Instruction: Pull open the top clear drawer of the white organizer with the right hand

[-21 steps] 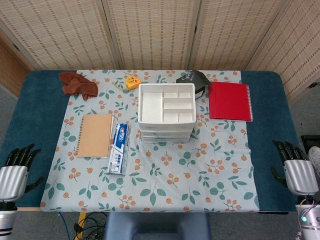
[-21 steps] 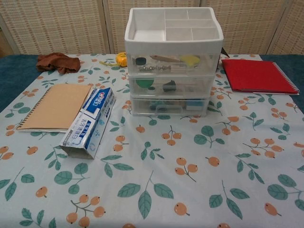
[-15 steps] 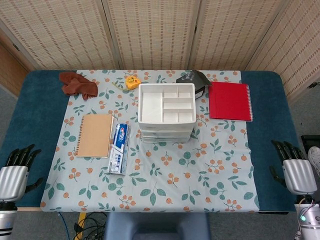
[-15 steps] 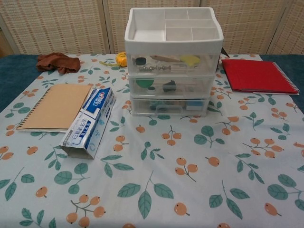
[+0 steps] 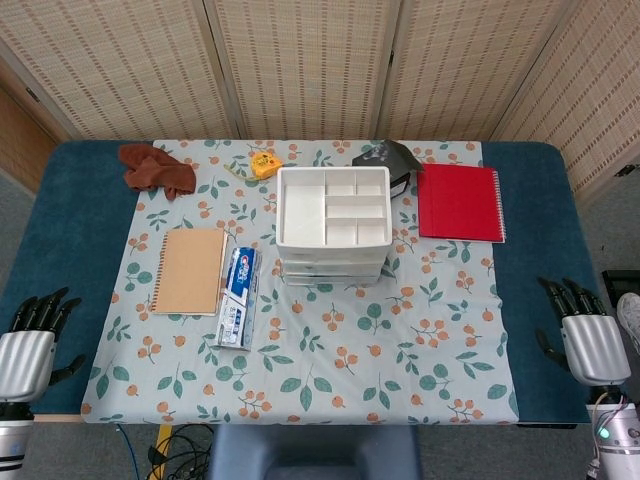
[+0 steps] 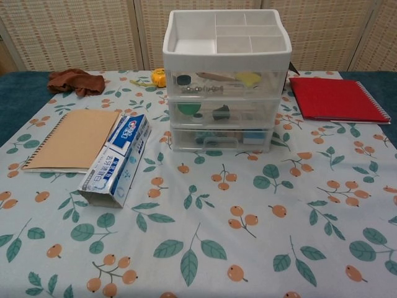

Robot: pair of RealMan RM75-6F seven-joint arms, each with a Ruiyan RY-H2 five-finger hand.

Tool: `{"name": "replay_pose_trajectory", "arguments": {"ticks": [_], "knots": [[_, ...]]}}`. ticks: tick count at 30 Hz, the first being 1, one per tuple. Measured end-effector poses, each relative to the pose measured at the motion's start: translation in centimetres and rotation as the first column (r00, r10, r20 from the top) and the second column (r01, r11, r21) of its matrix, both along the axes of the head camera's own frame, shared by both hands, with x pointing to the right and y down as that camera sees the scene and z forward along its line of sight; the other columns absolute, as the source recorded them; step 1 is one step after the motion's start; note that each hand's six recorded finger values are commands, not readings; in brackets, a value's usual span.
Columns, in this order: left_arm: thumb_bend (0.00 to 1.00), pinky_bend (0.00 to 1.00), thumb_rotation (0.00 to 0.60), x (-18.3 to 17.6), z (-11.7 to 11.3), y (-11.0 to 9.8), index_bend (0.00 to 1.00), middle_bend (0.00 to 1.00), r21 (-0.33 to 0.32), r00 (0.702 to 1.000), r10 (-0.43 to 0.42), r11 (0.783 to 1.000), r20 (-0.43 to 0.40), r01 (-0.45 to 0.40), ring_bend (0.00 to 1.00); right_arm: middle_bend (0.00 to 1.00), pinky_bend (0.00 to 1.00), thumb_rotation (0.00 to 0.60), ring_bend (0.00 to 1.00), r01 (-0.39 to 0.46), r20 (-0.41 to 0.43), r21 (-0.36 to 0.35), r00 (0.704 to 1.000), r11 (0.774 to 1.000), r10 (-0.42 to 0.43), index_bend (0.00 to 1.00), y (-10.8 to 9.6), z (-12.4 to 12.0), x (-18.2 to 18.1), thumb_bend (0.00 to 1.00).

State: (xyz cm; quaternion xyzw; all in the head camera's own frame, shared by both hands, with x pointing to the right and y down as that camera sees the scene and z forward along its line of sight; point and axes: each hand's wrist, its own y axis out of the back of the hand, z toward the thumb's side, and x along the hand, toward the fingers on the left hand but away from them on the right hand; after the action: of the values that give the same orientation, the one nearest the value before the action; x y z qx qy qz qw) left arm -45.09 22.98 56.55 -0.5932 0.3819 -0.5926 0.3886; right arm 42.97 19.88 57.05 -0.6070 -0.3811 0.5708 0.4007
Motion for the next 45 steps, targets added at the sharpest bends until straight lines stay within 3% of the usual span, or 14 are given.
{"name": "replay_pose_trajectory", "arguments": {"ticks": [8, 11, 13, 17, 22, 28, 31, 38, 41, 45], "knots": [[0.15, 0.11, 0.600, 0.2, 0.0, -0.2, 0.20, 0.12, 0.007, 1.000, 0.007, 1.000, -0.009, -0.007, 0.13, 0.33, 0.39, 0.600, 0.32, 0.080, 0.091, -0.037, 0.993, 0.996, -0.076, 0.07, -1.0, 0.8, -3.2, 0.40], [0.15, 0.11, 0.600, 0.1, -0.1, -0.2, 0.20, 0.12, 0.009, 1.000, 0.006, 1.000, -0.008, -0.006, 0.13, 0.39, 0.50, 0.600, 0.42, 0.115, 0.142, -0.063, 0.984, 0.991, -0.105, 0.07, -1.4, 1.4, -5.0, 0.40], [0.15, 0.11, 0.600, 0.1, -0.1, -0.2, 0.20, 0.12, 0.008, 1.000, 0.005, 1.000, -0.007, -0.005, 0.13, 0.48, 0.65, 0.600, 0.54, 0.132, 0.180, -0.082, 0.977, 0.988, -0.116, 0.07, -1.6, 1.9, -6.1, 0.40], [0.15, 0.11, 0.600, 0.0, -0.1, -0.2, 0.20, 0.12, 0.009, 1.000, 0.006, 1.000, -0.009, -0.006, 0.13, 0.65, 0.83, 0.600, 0.70, 0.161, 0.280, -0.142, 0.953, 0.977, -0.116, 0.07, -1.9, 3.1, -8.6, 0.40], [0.15, 0.11, 0.600, 0.0, -0.1, -0.2, 0.20, 0.12, 0.010, 1.000, 0.006, 1.000, -0.010, -0.006, 0.13, 0.73, 0.93, 0.600, 0.82, 0.167, 0.414, -0.210, 0.908, 0.963, -0.067, 0.07, -2.1, 4.7, -11.5, 0.47], [0.15, 0.11, 0.600, -0.1, -0.2, -0.3, 0.20, 0.12, 0.013, 1.000, 0.008, 1.000, -0.011, -0.007, 0.13, 0.78, 0.98, 0.600, 0.88, 0.147, 0.583, -0.303, 0.810, 0.942, 0.061, 0.07, -2.6, 6.7, -14.9, 0.57], [0.15, 0.11, 0.600, -0.2, -0.2, -0.3, 0.20, 0.12, 0.013, 1.000, 0.006, 1.000, -0.012, -0.006, 0.13, 0.79, 0.99, 0.600, 0.88, 0.134, 0.652, -0.354, 0.745, 0.926, 0.141, 0.07, -2.9, 7.5, -16.5, 0.61], [0.15, 0.11, 0.600, -0.6, -0.2, -0.3, 0.20, 0.12, 0.013, 1.000, 0.001, 1.000, -0.008, -0.001, 0.13, 0.79, 0.99, 0.600, 0.88, 0.133, 0.768, -0.467, 0.552, 0.874, 0.326, 0.07, -3.7, 9.7, -20.4, 0.62], [0.15, 0.11, 0.600, -0.6, -0.2, -0.4, 0.20, 0.12, 0.012, 1.000, 0.002, 1.000, -0.009, -0.002, 0.13, 0.79, 0.99, 0.600, 0.88, 0.148, 0.784, -0.502, 0.494, 0.852, 0.376, 0.07, -4.0, 10.9, -22.2, 0.62], [0.15, 0.11, 0.600, -0.6, -0.2, -0.5, 0.20, 0.12, 0.013, 1.000, 0.002, 1.000, -0.010, -0.002, 0.13, 0.79, 0.99, 0.600, 0.88, 0.164, 0.791, -0.528, 0.451, 0.833, 0.413, 0.07, -4.5, 12.0, -24.0, 0.63]]}}
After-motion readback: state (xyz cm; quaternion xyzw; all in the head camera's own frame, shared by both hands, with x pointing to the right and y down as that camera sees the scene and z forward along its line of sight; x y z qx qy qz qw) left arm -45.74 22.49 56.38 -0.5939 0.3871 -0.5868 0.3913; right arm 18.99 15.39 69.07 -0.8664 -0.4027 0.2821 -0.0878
